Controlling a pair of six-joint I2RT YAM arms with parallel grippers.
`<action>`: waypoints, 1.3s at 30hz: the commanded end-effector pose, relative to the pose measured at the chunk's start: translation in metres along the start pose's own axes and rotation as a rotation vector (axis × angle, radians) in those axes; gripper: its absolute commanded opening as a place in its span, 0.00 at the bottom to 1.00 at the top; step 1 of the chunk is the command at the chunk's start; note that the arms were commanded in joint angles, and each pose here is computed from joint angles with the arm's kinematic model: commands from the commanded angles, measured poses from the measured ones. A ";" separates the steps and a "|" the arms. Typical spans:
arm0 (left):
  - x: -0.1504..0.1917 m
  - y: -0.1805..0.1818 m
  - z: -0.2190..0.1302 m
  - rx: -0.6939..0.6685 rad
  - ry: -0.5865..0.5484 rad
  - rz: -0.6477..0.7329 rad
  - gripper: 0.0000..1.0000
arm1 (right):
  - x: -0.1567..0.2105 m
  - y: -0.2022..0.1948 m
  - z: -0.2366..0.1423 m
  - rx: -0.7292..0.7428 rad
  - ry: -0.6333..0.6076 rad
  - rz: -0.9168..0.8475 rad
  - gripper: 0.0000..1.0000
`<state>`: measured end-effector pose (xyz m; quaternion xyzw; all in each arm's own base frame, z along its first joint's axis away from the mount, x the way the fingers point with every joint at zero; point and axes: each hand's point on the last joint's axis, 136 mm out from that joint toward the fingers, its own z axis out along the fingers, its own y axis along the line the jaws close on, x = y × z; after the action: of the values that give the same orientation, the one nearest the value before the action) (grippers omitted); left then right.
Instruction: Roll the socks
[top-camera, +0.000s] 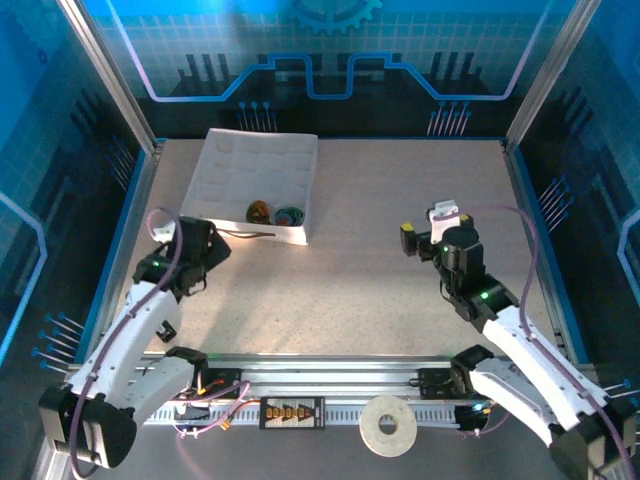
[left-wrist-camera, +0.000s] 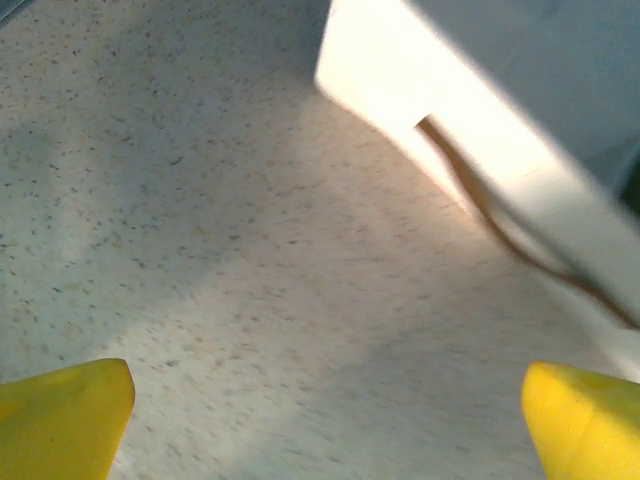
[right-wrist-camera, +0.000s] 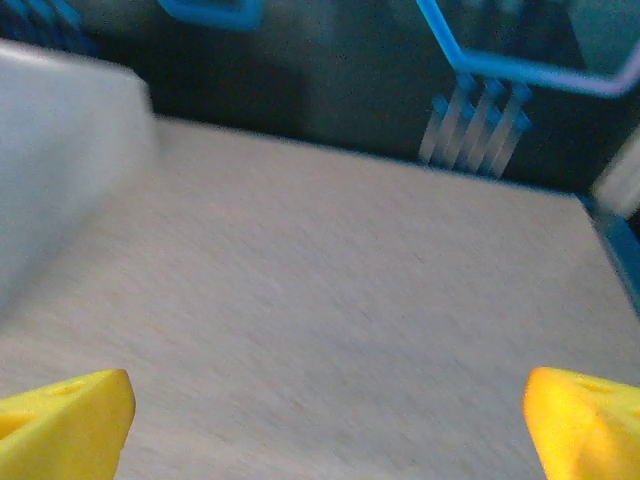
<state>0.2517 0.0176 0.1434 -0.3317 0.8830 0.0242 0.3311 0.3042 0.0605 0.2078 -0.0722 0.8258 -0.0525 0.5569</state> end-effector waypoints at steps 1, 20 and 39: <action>-0.029 -0.014 0.019 0.036 -0.210 0.190 0.99 | 0.033 -0.015 0.021 0.100 0.008 -0.096 1.00; -0.067 -0.038 0.094 0.310 -0.593 0.188 0.99 | 0.067 -0.015 0.113 -0.133 -0.174 0.091 1.00; -0.050 -0.079 0.117 0.394 -0.512 0.368 0.99 | 0.068 -0.009 0.124 -0.078 -0.093 0.029 1.00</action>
<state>0.3935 0.0190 0.0948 -0.0962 0.8033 -0.0045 0.5877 0.3965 0.0369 0.0971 -0.0798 0.8106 0.0032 0.5801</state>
